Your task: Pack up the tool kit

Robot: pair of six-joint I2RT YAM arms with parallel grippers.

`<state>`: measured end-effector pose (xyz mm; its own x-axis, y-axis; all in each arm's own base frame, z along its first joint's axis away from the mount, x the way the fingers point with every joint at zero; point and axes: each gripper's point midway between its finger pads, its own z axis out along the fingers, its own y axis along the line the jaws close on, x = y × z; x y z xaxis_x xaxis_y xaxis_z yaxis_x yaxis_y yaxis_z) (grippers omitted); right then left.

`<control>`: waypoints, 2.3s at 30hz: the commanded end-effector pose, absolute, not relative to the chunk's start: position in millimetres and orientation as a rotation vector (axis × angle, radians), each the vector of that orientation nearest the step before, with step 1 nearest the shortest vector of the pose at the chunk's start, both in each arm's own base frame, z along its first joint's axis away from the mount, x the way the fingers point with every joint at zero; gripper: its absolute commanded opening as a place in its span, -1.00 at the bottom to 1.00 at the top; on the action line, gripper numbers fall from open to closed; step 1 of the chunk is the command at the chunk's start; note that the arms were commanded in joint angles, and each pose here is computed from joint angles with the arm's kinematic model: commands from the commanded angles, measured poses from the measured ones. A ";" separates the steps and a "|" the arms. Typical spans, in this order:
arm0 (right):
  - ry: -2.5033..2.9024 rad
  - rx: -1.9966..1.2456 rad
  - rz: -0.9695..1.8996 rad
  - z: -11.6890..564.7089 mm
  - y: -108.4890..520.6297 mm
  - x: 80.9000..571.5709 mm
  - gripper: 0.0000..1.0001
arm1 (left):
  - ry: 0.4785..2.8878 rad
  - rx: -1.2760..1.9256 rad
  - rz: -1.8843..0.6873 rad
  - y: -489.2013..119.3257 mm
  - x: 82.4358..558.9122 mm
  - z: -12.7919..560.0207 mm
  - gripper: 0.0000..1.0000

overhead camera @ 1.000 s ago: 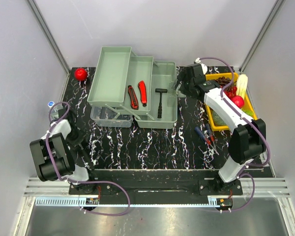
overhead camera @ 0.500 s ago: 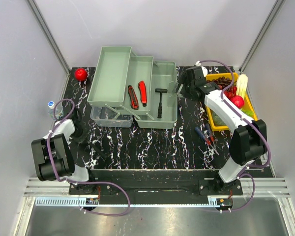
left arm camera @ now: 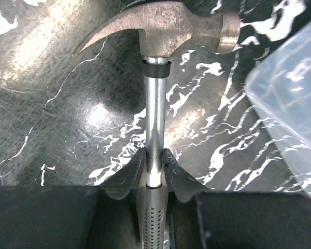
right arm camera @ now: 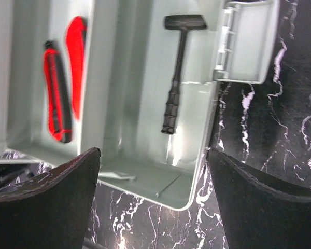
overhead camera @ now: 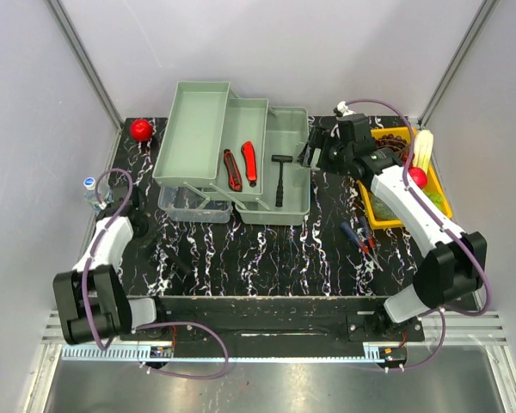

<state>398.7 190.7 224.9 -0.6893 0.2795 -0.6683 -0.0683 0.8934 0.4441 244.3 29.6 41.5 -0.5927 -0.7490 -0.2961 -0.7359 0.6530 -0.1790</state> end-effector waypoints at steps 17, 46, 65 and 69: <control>1.778 -0.821 1.462 344.4 333.2 240.8 0.93 | 2.071 -1.094 -0.116 41.3 239.3 181.6 -1.00; 1.769 -0.750 1.382 359.4 456.5 240.3 0.90 | 1.579 -0.185 -1.128 -132.9 265.3 422.1 -1.00; 1.727 -0.628 1.307 370.8 449.9 260.1 -1.00 | 1.671 -0.169 -0.983 -125.1 291.5 400.6 0.97; 1.661 -0.521 1.238 394.3 432.5 270.7 -1.00 | 1.659 -0.137 -0.877 -114.8 288.6 409.5 0.98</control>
